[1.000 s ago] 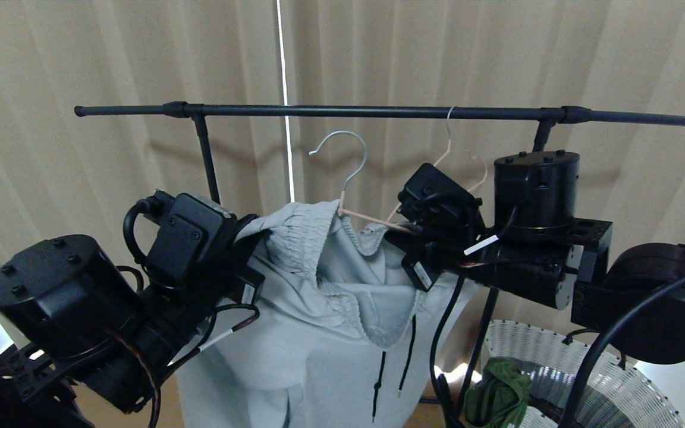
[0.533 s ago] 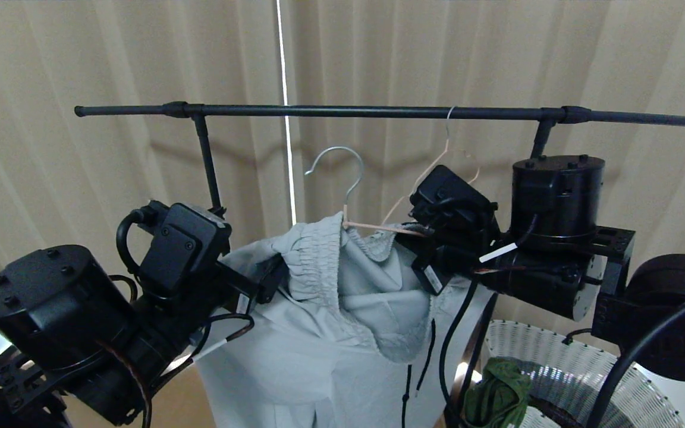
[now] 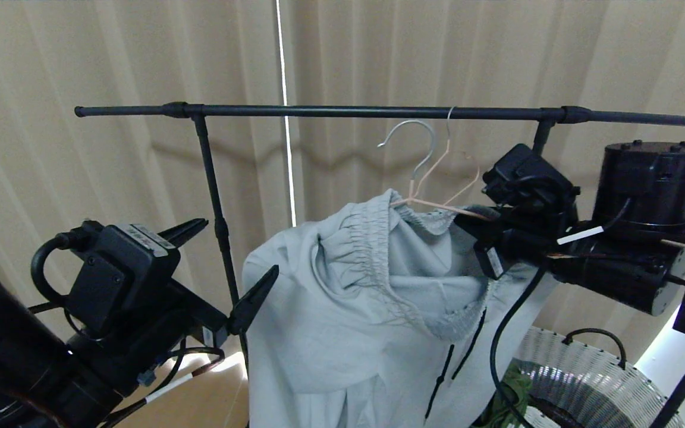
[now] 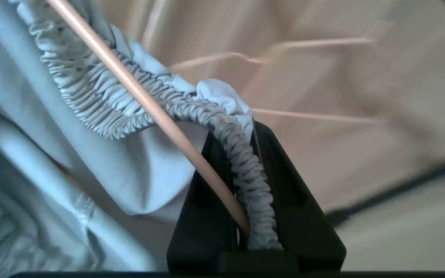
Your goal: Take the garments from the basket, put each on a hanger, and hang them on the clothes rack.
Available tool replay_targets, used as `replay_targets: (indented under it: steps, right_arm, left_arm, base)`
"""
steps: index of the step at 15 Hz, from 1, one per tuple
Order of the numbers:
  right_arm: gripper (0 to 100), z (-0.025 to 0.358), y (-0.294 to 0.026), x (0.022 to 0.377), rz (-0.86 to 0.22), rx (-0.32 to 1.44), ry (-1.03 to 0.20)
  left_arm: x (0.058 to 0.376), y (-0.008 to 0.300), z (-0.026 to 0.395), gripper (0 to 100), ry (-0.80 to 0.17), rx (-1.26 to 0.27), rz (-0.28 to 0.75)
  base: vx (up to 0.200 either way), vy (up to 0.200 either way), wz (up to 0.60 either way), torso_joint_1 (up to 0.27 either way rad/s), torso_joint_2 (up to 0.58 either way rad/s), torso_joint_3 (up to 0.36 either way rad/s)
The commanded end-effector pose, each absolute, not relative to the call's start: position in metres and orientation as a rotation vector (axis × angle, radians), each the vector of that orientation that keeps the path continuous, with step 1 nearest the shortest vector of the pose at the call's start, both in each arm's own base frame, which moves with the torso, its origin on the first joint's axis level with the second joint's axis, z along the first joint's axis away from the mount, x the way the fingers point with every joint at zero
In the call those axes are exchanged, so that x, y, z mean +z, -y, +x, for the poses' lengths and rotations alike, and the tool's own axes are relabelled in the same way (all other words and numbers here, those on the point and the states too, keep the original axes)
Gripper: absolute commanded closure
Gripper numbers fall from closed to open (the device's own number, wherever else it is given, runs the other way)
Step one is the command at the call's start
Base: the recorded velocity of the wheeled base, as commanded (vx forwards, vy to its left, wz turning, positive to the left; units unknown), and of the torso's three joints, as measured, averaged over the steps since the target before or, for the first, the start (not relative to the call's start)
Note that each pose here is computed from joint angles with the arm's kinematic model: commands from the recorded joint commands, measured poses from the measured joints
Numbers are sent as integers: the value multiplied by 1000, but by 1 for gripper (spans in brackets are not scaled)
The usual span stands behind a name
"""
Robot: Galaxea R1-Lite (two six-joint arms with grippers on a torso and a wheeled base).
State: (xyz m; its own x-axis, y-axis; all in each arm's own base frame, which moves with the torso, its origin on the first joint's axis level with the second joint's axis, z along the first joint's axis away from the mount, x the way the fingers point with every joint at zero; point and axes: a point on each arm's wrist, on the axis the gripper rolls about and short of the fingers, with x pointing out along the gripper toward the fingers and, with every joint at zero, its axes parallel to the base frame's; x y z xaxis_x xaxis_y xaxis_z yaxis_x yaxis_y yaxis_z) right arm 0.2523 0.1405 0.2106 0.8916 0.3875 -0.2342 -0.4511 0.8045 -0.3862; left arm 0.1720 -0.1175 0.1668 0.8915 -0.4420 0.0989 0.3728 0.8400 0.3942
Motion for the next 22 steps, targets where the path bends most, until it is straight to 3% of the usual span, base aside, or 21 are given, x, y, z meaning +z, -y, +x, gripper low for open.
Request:
replay_targets:
  steps: [1,9,12,17,18,22]
  right_arm:
    - [100,244,-125,223,-434,409,-112]
    - [100,225,-111,246,-392,396,-26]
    - [100,219,-110,251,-375,443,1]
    - [100,213,-115,256,-369,489,26]
    - [100,213,-115,256,-369,489,26]
    - [100,213,-113,258,-369,473,31]
  left_arm:
    - [167,112,164,0,194,-438,374]
    - [106,101,174,0,-110,-420,407]
    - [100,100,179,0,-146,-409,413]
    - [103,107,185,0,-124,-469,371]
    - [102,106,185,100,-126,-473,371]
    - [101,98,187,100,-137,-429,390]
  base:
    - [0,0,0,0,0,0]
    - [0,0,0,0,0,0]
    - [0,0,0,0,0,0]
    - [0,0,0,0,0,0]
    - [0,0,0,0,0,0]
    - [0,0,0,0,0,0]
